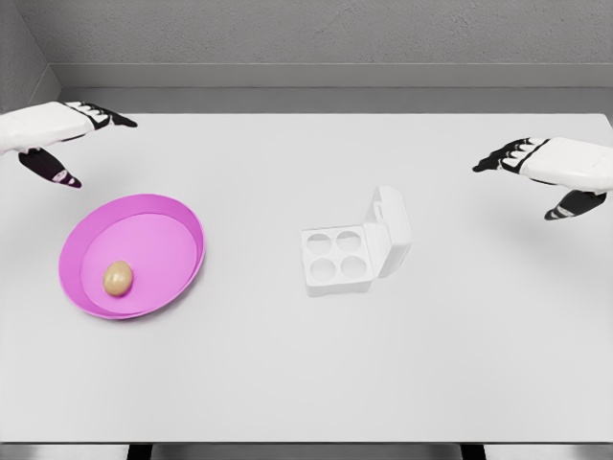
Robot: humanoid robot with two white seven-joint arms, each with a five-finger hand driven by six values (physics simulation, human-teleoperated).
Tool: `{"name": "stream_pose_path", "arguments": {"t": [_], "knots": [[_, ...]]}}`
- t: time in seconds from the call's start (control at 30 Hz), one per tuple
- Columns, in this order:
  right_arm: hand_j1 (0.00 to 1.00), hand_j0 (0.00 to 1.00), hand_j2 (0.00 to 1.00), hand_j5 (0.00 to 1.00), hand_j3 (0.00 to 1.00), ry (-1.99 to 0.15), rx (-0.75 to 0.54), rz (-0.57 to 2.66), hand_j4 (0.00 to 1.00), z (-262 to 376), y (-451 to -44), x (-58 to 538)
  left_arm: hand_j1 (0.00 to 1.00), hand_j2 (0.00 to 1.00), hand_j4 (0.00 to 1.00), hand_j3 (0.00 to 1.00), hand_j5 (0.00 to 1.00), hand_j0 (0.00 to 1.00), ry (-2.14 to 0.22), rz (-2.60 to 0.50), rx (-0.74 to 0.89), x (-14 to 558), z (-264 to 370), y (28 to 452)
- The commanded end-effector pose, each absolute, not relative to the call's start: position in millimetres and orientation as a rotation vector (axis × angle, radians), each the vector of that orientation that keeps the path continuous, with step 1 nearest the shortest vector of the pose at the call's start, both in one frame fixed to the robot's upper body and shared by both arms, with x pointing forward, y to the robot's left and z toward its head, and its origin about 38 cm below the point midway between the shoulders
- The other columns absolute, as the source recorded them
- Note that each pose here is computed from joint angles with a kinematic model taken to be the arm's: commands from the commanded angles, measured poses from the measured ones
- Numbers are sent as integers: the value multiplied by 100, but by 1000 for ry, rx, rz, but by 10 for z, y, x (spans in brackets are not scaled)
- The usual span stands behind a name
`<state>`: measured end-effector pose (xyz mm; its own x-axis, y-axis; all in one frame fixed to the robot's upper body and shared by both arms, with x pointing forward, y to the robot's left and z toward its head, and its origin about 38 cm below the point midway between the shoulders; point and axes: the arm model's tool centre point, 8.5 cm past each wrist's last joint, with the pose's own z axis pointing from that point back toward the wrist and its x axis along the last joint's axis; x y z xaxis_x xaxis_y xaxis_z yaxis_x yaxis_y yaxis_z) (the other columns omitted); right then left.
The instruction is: Pack egg into the box and close the box lid
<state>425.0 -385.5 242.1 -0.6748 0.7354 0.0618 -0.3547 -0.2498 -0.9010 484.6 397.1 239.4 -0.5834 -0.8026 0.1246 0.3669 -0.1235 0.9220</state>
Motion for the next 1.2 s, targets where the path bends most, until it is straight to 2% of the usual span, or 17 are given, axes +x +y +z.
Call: {"name": "stream_pose_path", "arguments": {"t": [0.0,0.07,0.13,0.33,0.47,0.63,0.7,0.77,1.17], "knots": [[100,100,100,100,100,-1300,-493,1987,100,2444,-3821,4243,100,100,100,100,100,100,-1334,-1826,526,4835,2446,3933],[100,100,100,100,100,-1307,-491,1986,100,2456,-3813,4241,100,100,100,100,100,100,-1361,-1864,520,4806,2501,3809],[100,100,100,100,100,-1305,-497,1993,100,2485,-3818,4227,100,100,100,100,100,100,-1339,-1881,541,4744,2566,3901],[100,100,100,100,100,-1294,-447,2060,100,2370,-3666,4099,100,100,100,100,100,100,-1287,-2122,506,4263,2672,3705],[100,100,100,100,100,-1301,-375,2140,100,2256,-3427,3956,100,100,100,100,100,100,-1258,-2128,432,4165,2414,3680],[100,100,100,100,100,-1274,-360,2182,100,2237,-3422,3830,100,100,100,100,100,100,-1175,-2165,347,4076,2178,3647],[100,100,100,100,100,-1267,-349,2206,100,2232,-3399,3759,100,100,100,100,100,100,-1200,-2174,269,4037,1980,3444],[100,100,100,100,100,-1265,-339,2207,100,2202,-3392,3737,100,100,100,100,100,100,-1177,-2171,224,3965,1824,3439],[100,100,100,100,100,-1301,-323,2232,100,2223,-3261,3690,100,100,100,100,100,100,-1149,-2166,221,3920,1783,3517]]}}
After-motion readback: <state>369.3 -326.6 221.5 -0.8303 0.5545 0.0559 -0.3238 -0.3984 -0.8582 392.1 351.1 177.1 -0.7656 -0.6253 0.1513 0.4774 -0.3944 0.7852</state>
